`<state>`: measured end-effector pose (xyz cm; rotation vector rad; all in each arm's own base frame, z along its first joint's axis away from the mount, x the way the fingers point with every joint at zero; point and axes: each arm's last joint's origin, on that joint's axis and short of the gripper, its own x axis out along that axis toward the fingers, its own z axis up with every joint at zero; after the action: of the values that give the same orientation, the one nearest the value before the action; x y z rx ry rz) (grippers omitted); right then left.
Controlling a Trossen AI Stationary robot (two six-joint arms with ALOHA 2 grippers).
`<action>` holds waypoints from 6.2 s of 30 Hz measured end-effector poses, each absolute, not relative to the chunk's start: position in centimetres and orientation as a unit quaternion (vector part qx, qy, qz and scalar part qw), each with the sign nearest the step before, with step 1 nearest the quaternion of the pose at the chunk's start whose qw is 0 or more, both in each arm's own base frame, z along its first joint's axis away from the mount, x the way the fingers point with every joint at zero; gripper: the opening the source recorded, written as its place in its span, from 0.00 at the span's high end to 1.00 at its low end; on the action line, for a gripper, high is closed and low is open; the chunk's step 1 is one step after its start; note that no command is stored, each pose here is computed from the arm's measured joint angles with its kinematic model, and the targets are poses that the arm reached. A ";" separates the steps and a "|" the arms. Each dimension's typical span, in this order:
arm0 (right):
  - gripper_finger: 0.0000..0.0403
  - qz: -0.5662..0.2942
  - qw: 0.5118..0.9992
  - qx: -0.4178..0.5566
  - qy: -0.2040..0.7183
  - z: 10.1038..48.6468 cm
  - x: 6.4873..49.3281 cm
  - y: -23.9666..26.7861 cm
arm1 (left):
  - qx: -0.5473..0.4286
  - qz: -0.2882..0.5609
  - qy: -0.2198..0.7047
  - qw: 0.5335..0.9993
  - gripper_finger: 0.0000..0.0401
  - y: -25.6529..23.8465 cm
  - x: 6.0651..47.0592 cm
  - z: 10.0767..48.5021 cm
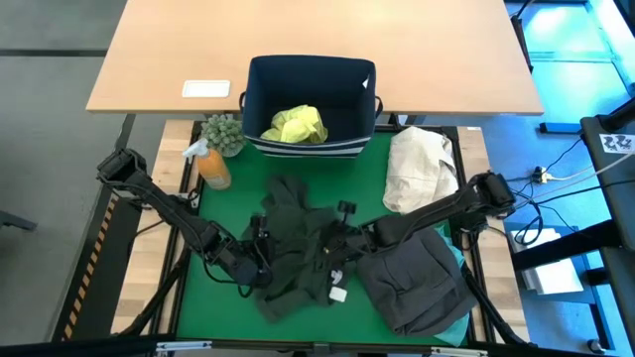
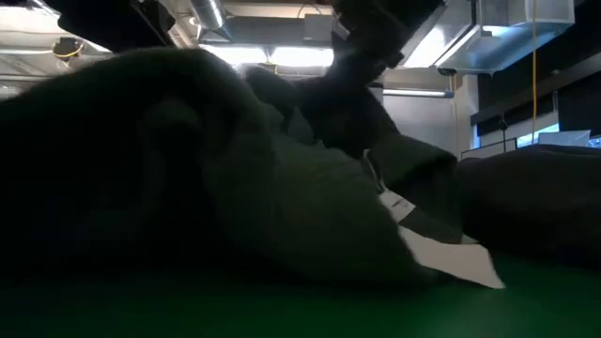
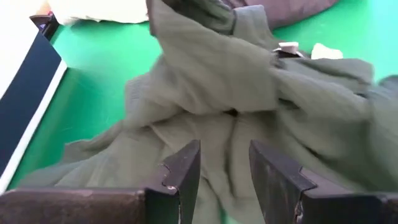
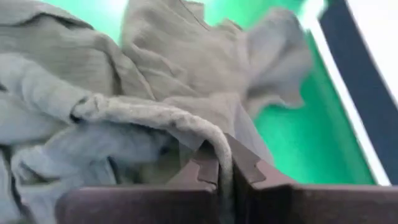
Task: Fold laundry
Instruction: Fold the green polo shirt
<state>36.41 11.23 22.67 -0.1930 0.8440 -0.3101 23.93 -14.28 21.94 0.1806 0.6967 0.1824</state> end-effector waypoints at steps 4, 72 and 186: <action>0.99 -0.202 0.874 -0.098 0.430 22.3 35.3 10.7 | 0.085 0.085 0.341 0.932 0.67 -14.6 23.7 21.9; 0.99 -0.067 0.873 0.181 0.448 20.5 23.8 6.2 | -0.186 -0.044 0.593 0.782 0.96 -20.6 17.6 19.0; 0.99 -0.104 0.861 0.084 0.490 21.9 30.5 4.3 | 0.055 0.295 0.582 0.756 0.68 -9.3 23.9 15.7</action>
<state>30.55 4.32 21.95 0.1769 1.0290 -0.2184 23.94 -9.31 15.71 0.1198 1.2686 0.6437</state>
